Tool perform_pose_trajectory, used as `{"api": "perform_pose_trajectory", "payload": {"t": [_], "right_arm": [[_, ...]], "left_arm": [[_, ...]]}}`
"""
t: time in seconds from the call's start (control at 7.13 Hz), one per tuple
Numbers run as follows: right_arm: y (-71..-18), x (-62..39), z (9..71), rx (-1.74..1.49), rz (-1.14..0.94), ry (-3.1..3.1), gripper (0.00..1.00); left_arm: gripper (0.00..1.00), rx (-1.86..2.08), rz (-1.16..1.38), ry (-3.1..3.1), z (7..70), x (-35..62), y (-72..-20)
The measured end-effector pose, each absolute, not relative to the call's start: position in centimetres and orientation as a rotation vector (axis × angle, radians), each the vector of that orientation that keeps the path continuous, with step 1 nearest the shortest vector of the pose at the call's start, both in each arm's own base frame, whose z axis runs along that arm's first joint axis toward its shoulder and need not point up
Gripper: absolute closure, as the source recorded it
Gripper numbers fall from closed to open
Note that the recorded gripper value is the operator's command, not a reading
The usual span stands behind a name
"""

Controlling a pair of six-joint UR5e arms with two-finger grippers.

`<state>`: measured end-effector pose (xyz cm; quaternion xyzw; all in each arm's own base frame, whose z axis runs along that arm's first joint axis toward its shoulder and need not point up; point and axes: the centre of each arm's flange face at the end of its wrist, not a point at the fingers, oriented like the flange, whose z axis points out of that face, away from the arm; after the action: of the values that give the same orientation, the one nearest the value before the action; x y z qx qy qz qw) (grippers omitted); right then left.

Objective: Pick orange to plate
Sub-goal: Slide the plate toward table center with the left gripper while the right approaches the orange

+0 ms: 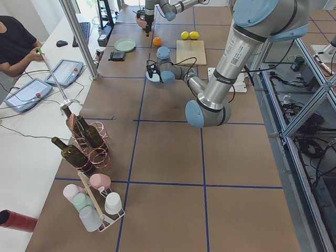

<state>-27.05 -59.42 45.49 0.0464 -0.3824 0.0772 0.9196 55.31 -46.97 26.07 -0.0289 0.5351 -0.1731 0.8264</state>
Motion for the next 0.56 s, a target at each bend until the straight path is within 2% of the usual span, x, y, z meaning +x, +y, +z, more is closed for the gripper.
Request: {"api": "perform_pose_trajectory", "payload": {"t": [0.14,0.28,0.56], "right_arm": [[-59.4,-27.1,45.4,0.095,0.158,-0.787,0.00],[-59.4,-27.1,45.4,0.096,0.157,-0.789,0.00],[-58.9,-27.5,45.8,0.087,0.156,-0.785,0.00]], "left_arm": [[0.99,-0.048,-0.368,1.139,26.8,55.6,-47.2],[0.02,-0.032,-0.362,1.141,27.1,55.3,-47.6],[0.00,0.012,-0.323,1.144,27.3,54.2,-48.2]]}}
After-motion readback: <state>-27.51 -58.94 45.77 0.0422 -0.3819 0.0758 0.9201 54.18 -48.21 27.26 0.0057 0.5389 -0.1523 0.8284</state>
